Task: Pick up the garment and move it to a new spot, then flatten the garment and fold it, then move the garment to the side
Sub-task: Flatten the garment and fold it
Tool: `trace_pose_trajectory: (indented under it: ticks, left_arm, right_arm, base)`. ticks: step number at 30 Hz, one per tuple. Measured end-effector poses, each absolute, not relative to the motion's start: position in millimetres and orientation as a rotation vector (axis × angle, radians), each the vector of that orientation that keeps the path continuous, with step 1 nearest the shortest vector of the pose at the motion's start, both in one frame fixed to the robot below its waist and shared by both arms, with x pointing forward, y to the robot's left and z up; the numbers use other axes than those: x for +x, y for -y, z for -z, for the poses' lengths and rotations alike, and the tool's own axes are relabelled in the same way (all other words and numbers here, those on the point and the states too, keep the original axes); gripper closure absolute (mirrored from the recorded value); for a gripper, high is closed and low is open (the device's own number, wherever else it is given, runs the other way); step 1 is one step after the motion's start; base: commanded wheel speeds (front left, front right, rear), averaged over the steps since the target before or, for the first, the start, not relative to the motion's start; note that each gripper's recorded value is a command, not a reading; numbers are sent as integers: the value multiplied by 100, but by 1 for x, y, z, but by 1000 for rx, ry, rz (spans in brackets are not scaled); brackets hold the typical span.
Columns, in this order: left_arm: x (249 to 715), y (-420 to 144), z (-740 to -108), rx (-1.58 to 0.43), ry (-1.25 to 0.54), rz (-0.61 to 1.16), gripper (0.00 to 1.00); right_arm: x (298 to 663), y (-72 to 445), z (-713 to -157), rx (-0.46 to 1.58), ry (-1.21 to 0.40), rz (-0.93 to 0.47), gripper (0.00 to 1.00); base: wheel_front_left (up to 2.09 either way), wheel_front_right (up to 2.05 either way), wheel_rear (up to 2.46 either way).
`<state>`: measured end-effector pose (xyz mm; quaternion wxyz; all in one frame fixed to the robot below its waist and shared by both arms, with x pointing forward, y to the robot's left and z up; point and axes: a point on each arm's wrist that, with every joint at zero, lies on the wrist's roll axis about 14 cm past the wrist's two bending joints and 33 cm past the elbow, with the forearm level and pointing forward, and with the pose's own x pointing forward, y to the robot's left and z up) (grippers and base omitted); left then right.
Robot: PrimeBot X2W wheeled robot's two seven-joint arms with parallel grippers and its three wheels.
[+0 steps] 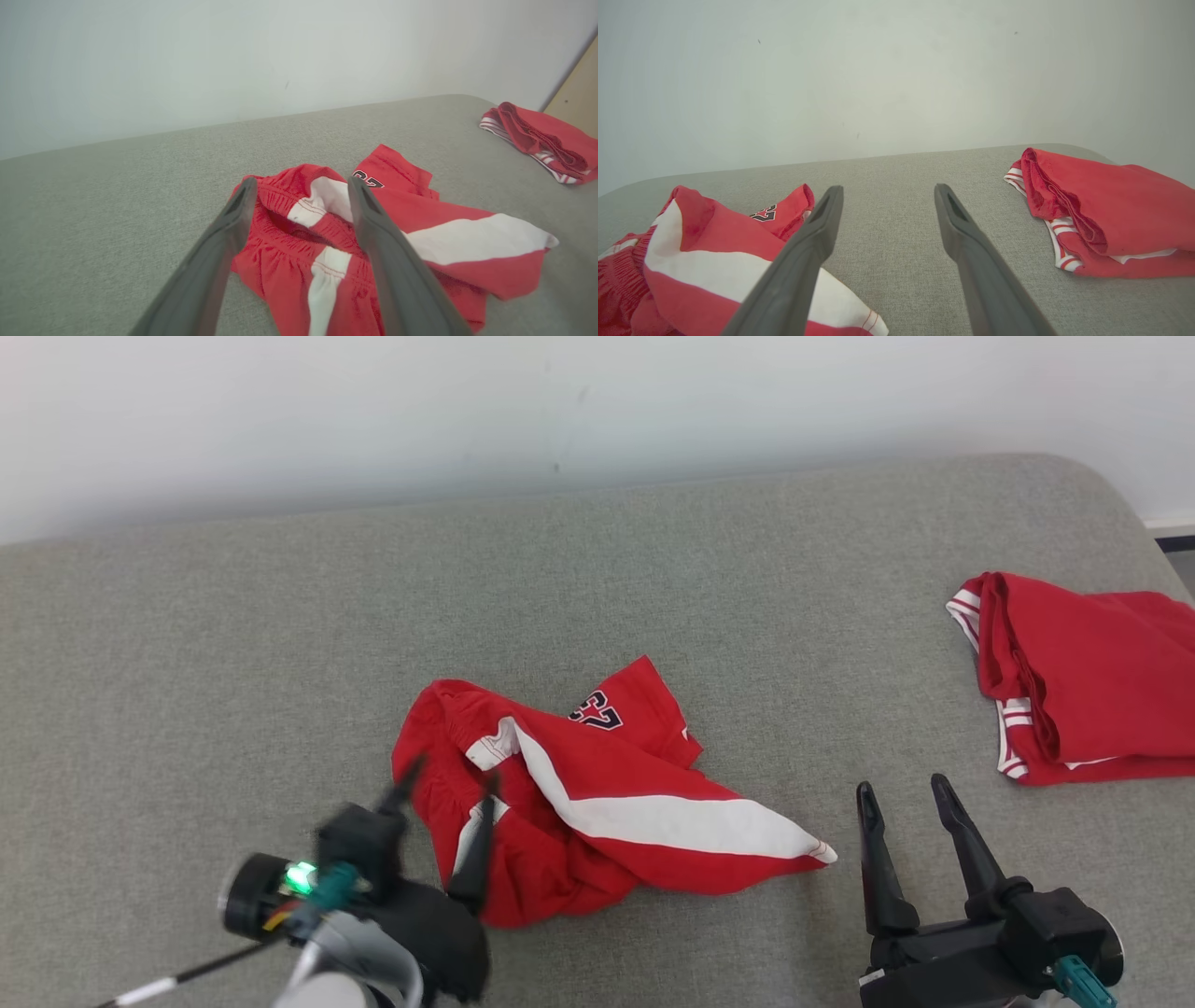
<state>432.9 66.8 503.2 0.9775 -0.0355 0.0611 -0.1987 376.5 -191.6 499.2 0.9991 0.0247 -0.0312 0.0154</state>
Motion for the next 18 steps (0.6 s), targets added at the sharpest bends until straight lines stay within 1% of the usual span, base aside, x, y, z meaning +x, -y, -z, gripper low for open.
trace_pose_trajectory:
  ticks: [8, 15, 18]
  left_arm:
    - [396, -31, -472, 94, -266, 589, 0]
    - [390, -22, -450, 192, -320, 631, 0]
    - [394, -23, -444, 223, -329, 607, 1]
  right_arm:
    - [374, 191, -503, 50, 72, -34, 0]
    - [371, 194, -503, 48, 72, -22, 0]
    - [370, 196, -504, 47, 73, -17, 0]
  base:
    - [0, 0, 0]
    - [0, 0, 0]
    - [0, 0, 0]
